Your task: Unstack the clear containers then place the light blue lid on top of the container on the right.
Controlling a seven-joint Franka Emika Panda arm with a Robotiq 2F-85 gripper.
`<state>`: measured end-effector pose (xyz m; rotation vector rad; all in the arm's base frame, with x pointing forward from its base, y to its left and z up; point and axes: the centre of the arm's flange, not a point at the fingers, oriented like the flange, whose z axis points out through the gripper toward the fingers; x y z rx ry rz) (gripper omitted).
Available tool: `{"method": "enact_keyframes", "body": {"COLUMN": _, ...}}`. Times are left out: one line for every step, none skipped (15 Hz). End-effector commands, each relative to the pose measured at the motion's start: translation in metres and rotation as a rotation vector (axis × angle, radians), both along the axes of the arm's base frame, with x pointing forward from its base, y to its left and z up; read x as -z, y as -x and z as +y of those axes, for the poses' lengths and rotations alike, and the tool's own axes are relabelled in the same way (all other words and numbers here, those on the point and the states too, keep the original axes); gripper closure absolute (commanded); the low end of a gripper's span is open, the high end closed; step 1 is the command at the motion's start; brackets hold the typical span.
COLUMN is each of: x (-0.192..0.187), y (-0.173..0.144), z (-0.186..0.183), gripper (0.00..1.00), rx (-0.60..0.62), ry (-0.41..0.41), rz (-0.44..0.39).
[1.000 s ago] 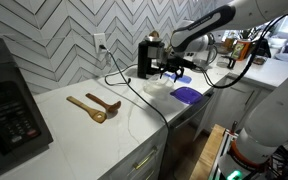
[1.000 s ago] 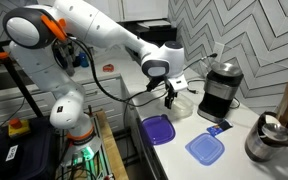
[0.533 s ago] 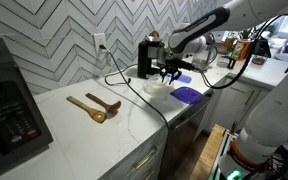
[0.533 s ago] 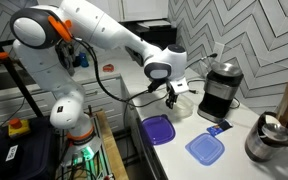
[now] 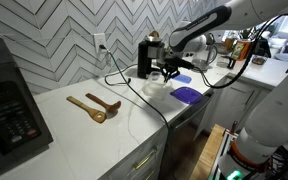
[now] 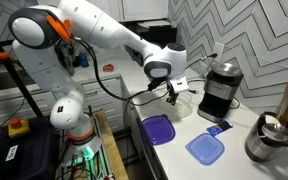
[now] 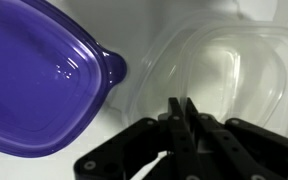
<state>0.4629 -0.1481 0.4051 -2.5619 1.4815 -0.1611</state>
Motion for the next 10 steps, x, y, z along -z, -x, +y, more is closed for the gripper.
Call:
{"method": "enact_keyframes", "body": {"x": -0.023, "y": 0.007, "z": 0.012, "gripper": 0.98, "rx": 0.013, "ry": 0.01, "rz": -0.03}}
{"method": "enact_keyframes", "body": {"x": -0.029, "y": 0.008, "z": 0.015, "gripper": 0.98, "rx": 0.009, "ry": 0.014, "rz": -0.039}}
{"method": "enact_keyframes", "body": {"x": -0.036, "y": 0.009, "z": 0.019, "gripper": 0.98, "rx": 0.003, "ry": 0.018, "rz": -0.048}}
{"method": "enact_keyframes", "body": {"x": -0.043, "y": 0.01, "z": 0.023, "gripper": 0.98, "rx": -0.002, "ry": 0.024, "rz": -0.056}}
{"method": "enact_keyframes", "body": {"x": -0.051, "y": 0.013, "z": 0.028, "gripper": 0.98, "rx": -0.015, "ry": 0.034, "rz": -0.06}}
{"method": "enact_keyframes", "body": {"x": -0.06, "y": 0.018, "z": 0.032, "gripper": 0.98, "rx": -0.025, "ry": 0.042, "rz": -0.068}}
{"method": "enact_keyframes", "body": {"x": -0.068, "y": 0.026, "z": 0.033, "gripper": 0.98, "rx": -0.03, "ry": 0.057, "rz": -0.069}}
{"method": "enact_keyframes", "body": {"x": -0.076, "y": 0.034, "z": 0.032, "gripper": 0.98, "rx": -0.031, "ry": 0.066, "rz": -0.072}}
{"method": "enact_keyframes", "body": {"x": -0.084, "y": 0.046, "z": 0.026, "gripper": 0.98, "rx": -0.023, "ry": 0.066, "rz": -0.087}}
{"method": "enact_keyframes", "body": {"x": -0.091, "y": 0.053, "z": 0.023, "gripper": 0.98, "rx": -0.023, "ry": 0.074, "rz": -0.091}}
